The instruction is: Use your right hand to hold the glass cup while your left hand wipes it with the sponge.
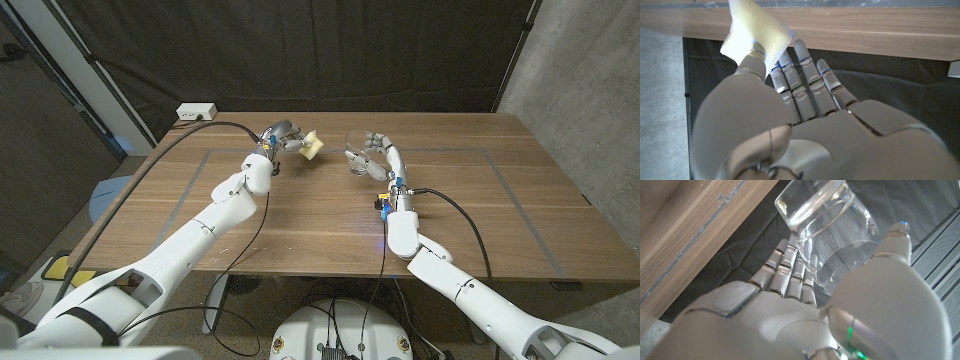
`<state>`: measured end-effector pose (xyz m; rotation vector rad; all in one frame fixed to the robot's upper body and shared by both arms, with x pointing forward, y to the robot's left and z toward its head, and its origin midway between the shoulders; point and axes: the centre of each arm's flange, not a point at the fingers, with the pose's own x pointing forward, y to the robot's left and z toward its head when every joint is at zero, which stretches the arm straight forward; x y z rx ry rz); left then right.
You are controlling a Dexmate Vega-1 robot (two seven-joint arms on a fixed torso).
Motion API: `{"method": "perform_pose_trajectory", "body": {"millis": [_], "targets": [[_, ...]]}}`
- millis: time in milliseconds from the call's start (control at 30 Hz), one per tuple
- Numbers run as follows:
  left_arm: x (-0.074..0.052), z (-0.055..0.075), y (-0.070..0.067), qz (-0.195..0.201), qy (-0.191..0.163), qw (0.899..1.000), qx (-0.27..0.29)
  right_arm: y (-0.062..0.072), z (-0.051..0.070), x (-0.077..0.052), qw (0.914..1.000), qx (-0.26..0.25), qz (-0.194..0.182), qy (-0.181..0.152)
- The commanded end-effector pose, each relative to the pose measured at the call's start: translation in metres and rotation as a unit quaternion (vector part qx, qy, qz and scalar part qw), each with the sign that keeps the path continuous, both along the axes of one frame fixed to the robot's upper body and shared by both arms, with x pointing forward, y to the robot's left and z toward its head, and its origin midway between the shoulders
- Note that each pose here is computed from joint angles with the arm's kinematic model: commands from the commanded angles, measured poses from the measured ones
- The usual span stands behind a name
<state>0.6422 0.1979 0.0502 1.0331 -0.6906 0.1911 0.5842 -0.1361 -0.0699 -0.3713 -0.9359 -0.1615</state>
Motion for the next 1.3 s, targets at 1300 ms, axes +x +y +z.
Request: {"method": "perform_pose_trajectory", "body": {"millis": [1300], "targets": [[-0.005, 0.015, -0.034, -0.286, 0.074, 0.953, -0.071, -0.012, -0.002, 0.024, 0.9976, 0.052, 0.012, 0.043]]}}
